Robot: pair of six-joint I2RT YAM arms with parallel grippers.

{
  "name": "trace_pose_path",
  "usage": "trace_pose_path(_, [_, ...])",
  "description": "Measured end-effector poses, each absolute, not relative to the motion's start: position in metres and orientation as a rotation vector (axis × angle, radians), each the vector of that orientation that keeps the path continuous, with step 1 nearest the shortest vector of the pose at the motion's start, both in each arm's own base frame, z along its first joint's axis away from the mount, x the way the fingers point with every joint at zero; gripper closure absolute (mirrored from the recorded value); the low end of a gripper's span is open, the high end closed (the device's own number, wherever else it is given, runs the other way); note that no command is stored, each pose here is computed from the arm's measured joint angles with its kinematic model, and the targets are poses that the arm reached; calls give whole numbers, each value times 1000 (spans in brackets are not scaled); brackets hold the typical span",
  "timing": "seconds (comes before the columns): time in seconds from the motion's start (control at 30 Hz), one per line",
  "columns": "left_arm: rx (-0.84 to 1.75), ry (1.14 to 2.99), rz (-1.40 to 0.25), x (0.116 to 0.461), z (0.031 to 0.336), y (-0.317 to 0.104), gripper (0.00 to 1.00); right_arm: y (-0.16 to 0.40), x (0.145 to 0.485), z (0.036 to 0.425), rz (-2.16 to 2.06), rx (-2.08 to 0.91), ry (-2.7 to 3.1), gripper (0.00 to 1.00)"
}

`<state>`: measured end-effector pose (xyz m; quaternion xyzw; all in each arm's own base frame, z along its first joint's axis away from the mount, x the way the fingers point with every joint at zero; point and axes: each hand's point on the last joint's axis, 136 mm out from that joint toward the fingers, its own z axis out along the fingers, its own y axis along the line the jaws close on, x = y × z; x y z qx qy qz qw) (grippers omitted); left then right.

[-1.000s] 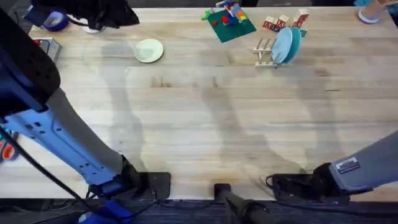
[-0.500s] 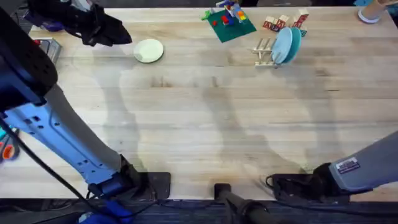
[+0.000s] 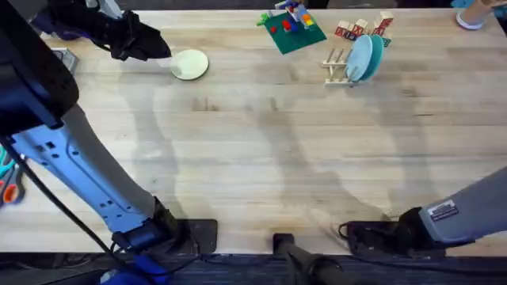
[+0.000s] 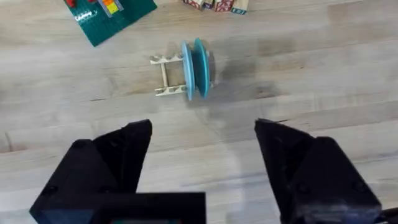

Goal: Pick up the plates from the table one by one and place each into a slot on the dish rack.

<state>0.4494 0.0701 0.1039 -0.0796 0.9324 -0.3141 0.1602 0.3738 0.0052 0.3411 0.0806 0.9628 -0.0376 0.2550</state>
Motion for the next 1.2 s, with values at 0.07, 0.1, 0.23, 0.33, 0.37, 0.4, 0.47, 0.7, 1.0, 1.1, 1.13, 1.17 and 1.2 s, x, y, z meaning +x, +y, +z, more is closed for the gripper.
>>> trace_pose_path(0.07, [-221, 2656, -890, 451, 104, 71, 959, 5, 374, 341, -102, 219, 2615, 5])
trace_pose_path(0.1, [-219, 2653, -888, 452, 104, 71, 959, 5, 374, 341, -102, 219, 2615, 5])
trace_pose_path(0.23, [-208, 2641, -877, 456, 105, 72, 960, 5, 374, 341, -102, 219, 2614, 5])
trace_pose_path(0.33, [-202, 2634, -870, 457, 105, 73, 959, 5, 374, 341, -102, 219, 2614, 5])
trace_pose_path(0.37, [-202, 2636, -871, 457, 105, 73, 959, 5, 374, 341, -102, 219, 2615, 6])
trace_pose_path(0.4, [-202, 2637, -872, 457, 104, 73, 959, 5, 374, 341, -102, 219, 2615, 6])
trace_pose_path(0.47, [-207, 2645, -880, 457, 100, 72, 959, 5, 374, 341, -102, 219, 2614, 6])
trace_pose_path(0.7, [-228, 2697, -927, 457, 68, 66, 958, 5, 374, 341, -102, 219, 2615, 5])
trace_pose_path(1.0, [-254, 2732, -960, 456, 43, 64, 959, 5, 374, 341, -102, 219, 2615, 5])
trace_pose_path(1.1, [-259, 2735, -970, 456, 39, 64, 959, 5, 374, 341, -102, 219, 2614, 5])
trace_pose_path(1.13, [-259, 2735, -971, 456, 39, 64, 959, 5, 374, 341, -102, 219, 2615, 5])
trace_pose_path(1.17, [-259, 2735, -971, 456, 39, 64, 959, 5, 374, 341, -102, 219, 2614, 5])
trace_pose_path(1.2, [-259, 2735, -971, 457, 39, 64, 959, 5, 374, 341, -102, 219, 2614, 5])
